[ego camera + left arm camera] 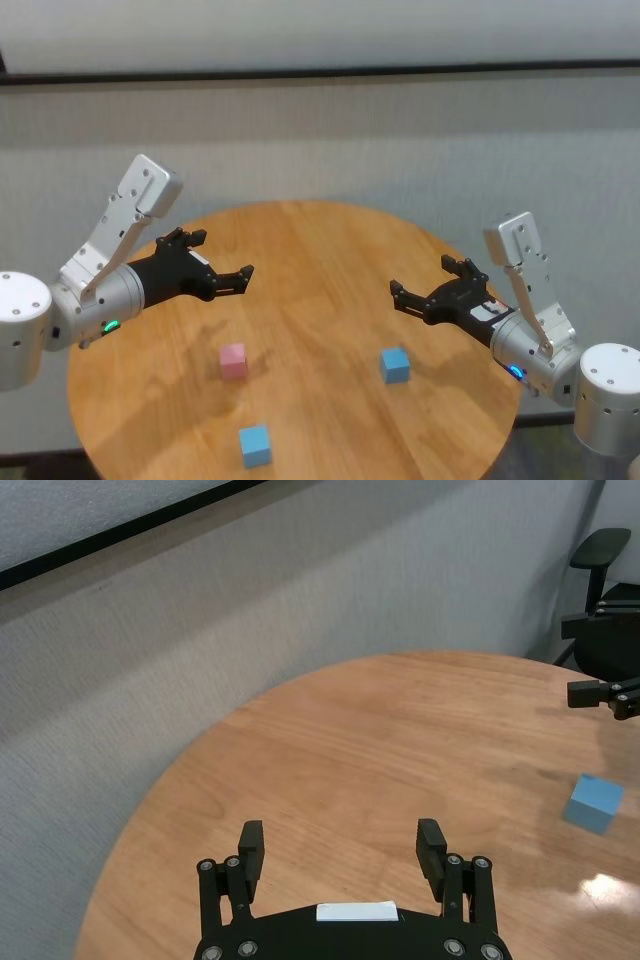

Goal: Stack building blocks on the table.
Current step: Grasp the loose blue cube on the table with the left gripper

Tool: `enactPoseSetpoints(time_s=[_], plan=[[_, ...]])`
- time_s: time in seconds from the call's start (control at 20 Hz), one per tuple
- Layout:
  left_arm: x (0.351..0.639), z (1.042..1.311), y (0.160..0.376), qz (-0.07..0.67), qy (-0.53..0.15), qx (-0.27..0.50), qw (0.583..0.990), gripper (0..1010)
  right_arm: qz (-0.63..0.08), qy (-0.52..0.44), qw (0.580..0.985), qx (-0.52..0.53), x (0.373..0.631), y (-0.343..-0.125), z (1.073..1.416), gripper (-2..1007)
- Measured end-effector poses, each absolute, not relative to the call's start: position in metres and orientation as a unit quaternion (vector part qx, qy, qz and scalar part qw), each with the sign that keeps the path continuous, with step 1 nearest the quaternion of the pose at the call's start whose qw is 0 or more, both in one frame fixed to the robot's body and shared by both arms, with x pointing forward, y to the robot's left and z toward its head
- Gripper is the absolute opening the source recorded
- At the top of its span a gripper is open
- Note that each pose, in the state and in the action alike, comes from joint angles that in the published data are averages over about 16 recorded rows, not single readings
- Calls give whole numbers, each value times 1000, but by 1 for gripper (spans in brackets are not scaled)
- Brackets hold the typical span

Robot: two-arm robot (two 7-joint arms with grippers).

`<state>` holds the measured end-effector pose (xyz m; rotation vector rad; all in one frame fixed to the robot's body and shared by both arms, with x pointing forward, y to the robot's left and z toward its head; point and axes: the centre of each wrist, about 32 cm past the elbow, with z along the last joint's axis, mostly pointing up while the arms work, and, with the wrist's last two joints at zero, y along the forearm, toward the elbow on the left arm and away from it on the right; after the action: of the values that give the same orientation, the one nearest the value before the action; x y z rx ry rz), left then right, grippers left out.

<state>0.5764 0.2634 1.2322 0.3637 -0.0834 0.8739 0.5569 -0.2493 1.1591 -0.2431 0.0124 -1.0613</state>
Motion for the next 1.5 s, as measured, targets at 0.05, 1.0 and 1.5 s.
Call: enactPoseSetpoints(time_s=[0.05, 1.0, 1.5], plan=[[576, 1232, 263, 421, -40, 175, 889, 1000, -505, 6, 855, -116, 557, -249, 1159, 1000], [576, 1232, 263, 421, -40, 175, 889, 999, -505, 6, 855, -116, 557, -249, 1159, 1001], [576, 1232, 263, 420, -40, 175, 889, 999, -505, 6, 855, -116, 557, -249, 1159, 1000]])
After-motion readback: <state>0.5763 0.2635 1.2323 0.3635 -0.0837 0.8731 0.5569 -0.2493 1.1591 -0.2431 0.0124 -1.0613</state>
